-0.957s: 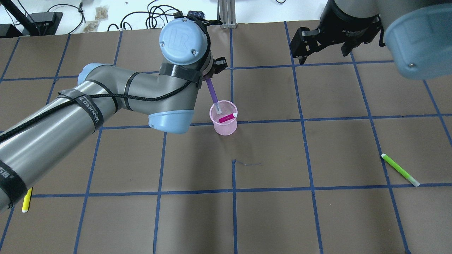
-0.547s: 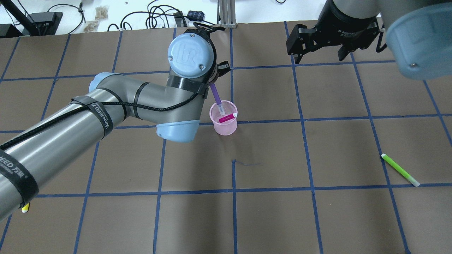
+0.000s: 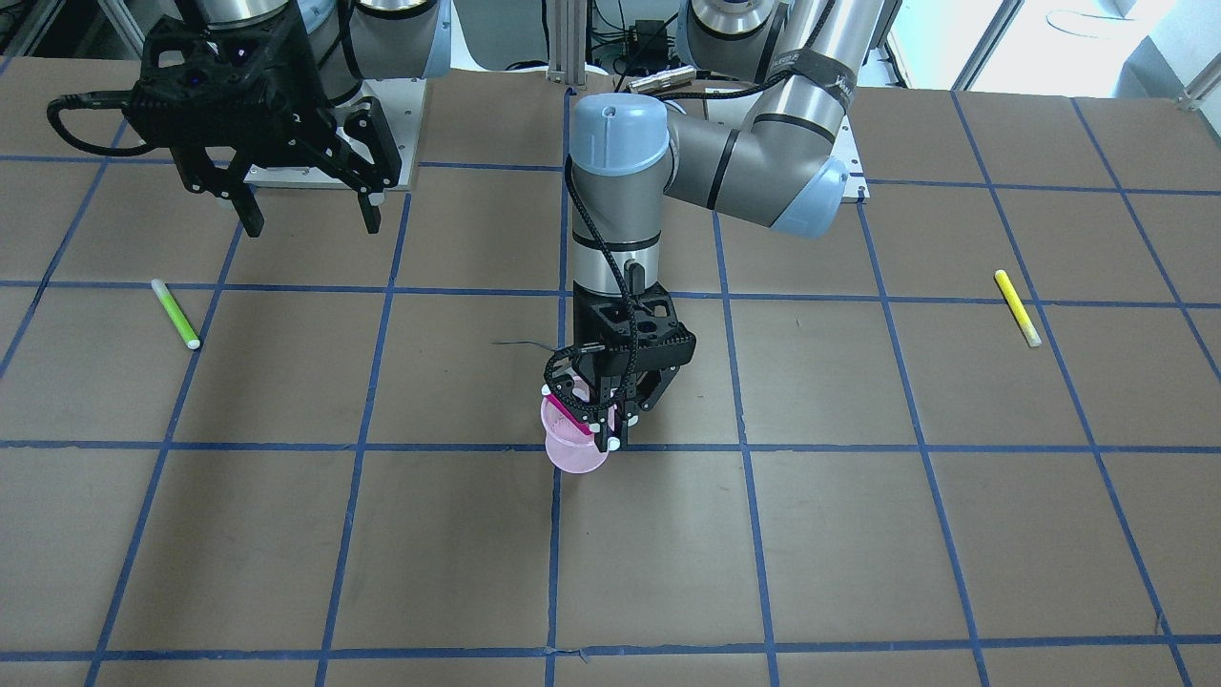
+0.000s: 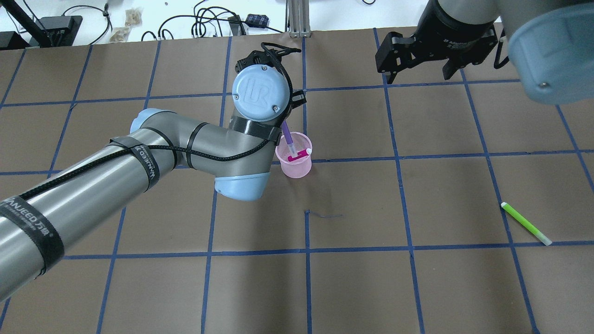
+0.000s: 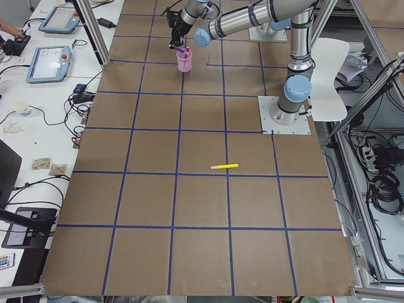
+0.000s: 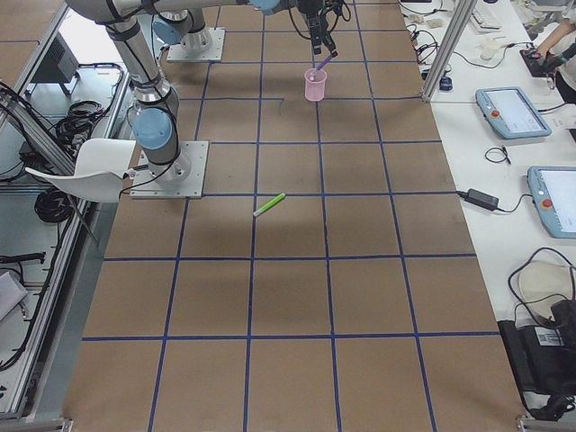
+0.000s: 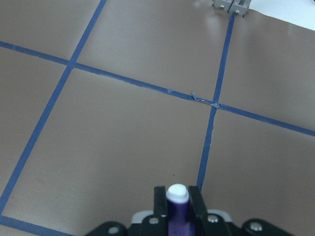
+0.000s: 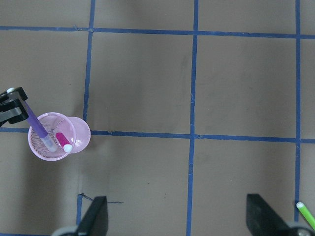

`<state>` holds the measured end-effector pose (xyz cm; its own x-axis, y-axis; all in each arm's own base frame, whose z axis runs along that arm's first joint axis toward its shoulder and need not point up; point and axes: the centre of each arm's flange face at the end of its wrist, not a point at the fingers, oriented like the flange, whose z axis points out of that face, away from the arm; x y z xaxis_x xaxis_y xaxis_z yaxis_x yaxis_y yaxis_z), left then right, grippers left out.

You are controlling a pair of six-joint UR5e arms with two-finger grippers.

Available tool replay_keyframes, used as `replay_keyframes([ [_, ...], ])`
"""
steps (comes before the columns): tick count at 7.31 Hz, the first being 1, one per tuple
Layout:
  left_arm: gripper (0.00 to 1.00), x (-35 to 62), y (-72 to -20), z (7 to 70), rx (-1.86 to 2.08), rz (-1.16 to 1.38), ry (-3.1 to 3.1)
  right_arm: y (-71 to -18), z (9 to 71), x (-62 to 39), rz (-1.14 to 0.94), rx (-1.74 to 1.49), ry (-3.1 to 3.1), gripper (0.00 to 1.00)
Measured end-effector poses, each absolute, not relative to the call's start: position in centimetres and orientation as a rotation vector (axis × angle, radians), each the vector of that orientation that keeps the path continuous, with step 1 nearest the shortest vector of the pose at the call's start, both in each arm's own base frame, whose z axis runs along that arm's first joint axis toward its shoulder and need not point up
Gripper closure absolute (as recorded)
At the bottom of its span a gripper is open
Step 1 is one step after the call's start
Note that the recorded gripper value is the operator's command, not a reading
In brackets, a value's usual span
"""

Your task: Insert purple and pink pens into pink cup

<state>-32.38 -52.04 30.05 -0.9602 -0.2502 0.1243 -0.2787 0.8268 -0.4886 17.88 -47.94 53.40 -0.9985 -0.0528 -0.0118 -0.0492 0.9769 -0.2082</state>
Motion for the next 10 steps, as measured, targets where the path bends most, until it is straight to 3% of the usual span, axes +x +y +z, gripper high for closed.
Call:
replay_keyframes([
  [2, 0.96, -32.3, -51.7, 28.9, 0.415, 0.777, -2.969, -48.1, 53.3, 17.9, -0.327, -0.078, 3.106, 0.00],
  [3, 0.63, -32.3, -51.6, 28.8, 0.411, 0.773, -2.972, -48.1, 53.2, 17.9, -0.328, -0.074, 3.106, 0.00],
  [4, 0.48, -32.4, -51.6, 28.6, 0.408, 0.769, -2.974, -48.2, 53.1, 17.9, -0.325, -0.070, 3.106, 0.00],
  [6, 0.38, -32.5, -51.6, 28.4, 0.408, 0.763, -2.975, -48.1, 52.9, 17.9, -0.316, -0.062, 3.107, 0.00],
  [7, 0.12, -32.5, -51.6, 28.5, 0.406, 0.765, -2.974, -48.0, 52.7, 17.9, -0.316, -0.061, 3.107, 0.00],
  [8, 0.00, -32.6, -51.7, 28.7, 0.404, 0.771, -2.970, -48.0, 52.5, 17.9, -0.315, -0.061, 3.107, 0.00],
  [10, 0.00, -32.4, -52.1, 29.6, 0.406, 0.780, -2.956, -47.9, 52.5, 17.9, -0.315, -0.063, 3.108, 0.00],
])
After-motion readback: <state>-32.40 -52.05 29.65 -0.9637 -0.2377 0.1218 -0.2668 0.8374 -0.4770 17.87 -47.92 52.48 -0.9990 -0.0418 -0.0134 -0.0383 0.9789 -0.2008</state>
